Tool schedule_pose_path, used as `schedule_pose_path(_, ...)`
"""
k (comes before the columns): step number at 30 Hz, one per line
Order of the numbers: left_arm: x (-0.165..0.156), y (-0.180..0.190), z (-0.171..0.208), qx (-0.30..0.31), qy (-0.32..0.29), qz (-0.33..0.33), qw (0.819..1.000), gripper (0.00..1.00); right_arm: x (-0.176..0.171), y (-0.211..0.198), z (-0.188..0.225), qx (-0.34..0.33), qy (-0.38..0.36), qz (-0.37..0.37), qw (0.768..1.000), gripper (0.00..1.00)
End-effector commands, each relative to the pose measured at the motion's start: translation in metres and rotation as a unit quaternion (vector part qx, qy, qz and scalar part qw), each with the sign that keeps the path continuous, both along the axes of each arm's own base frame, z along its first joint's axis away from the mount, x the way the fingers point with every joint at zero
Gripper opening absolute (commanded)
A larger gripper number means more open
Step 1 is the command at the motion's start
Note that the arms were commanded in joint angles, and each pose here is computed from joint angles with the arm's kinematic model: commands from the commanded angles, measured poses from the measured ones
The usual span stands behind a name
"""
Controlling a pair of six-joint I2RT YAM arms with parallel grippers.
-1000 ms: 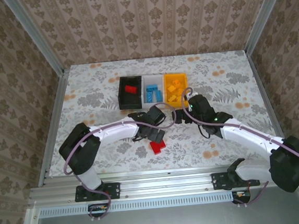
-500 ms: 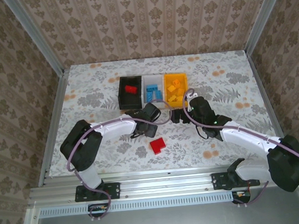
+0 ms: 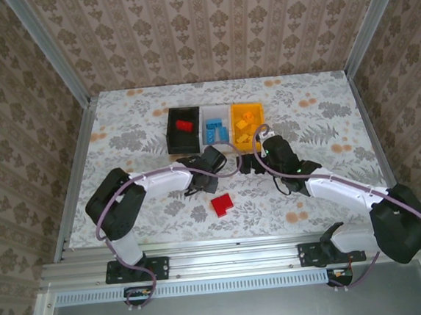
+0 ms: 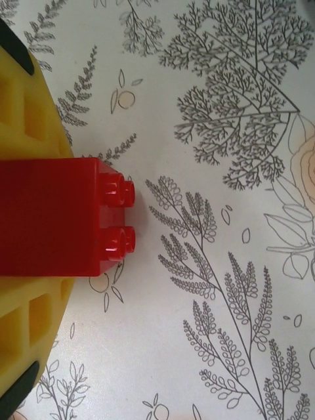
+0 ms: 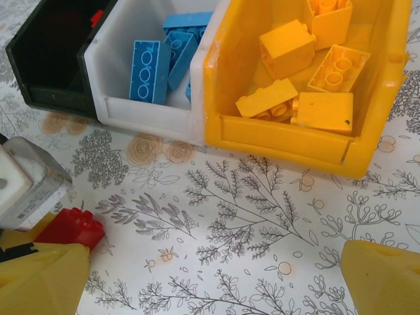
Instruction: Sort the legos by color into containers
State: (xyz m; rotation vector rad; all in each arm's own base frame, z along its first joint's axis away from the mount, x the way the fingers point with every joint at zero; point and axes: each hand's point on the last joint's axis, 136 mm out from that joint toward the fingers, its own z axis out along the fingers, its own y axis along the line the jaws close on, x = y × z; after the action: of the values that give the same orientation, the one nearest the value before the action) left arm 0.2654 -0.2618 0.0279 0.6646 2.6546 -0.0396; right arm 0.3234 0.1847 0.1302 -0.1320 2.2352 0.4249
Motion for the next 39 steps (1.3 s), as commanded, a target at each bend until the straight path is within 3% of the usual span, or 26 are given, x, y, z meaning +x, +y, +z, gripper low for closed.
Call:
schedule_pose_path(1, 0.008, 0.014, 0.031, 0.004, -0.032, 0.019, 0.999, 0.35, 0.005, 0.005, 0.014, 0.008, -0.013, 0.0, 1.0, 1.0)
schedule_pose_path(5, 0.043, 0.036, 0.074, -0.021, -0.057, 0.057, 0.997, 0.29, 0.005, 0.004, 0.014, 0.007, -0.017, -0.005, 1.0, 1.0)
schedule_pose_path(11, 0.125, 0.072, 0.128, -0.048, -0.089, 0.14, 0.985, 0.29, 0.007, -0.001, -0.003, -0.009, -0.014, -0.013, 1.0, 1.0)
schedule_pose_path(15, 0.171, 0.08, 0.127, -0.02, -0.096, 0.161, 0.982, 0.28, 0.005, 0.0, -0.006, -0.008, -0.013, -0.012, 1.0, 1.0)
schedule_pose_path(21, 0.212, 0.07, 0.099, -0.007, -0.065, 0.164, 0.984, 0.33, 0.0, -0.006, -0.007, -0.004, -0.02, -0.02, 1.0, 1.0)
schedule_pose_path(25, 0.218, 0.065, 0.086, 0.001, -0.047, 0.161, 0.986, 0.36, 0.001, -0.007, -0.01, -0.005, -0.02, -0.025, 0.999, 1.0)
schedule_pose_path(31, 0.215, 0.065, 0.086, -0.001, -0.041, 0.164, 0.986, 0.58, 0.002, -0.002, -0.016, 0.003, -0.01, -0.02, 1.0, 1.0)
schedule_pose_path(33, 0.213, 0.065, 0.092, -0.005, -0.04, 0.165, 0.986, 0.66, 0.002, -0.001, -0.015, 0.005, -0.011, -0.019, 1.0, 1.0)
schedule_pose_path(39, 0.179, 0.05, 0.134, -0.026, -0.059, 0.145, 0.987, 0.72, 0.001, -0.003, -0.013, 0.006, -0.015, -0.023, 1.0, 1.0)
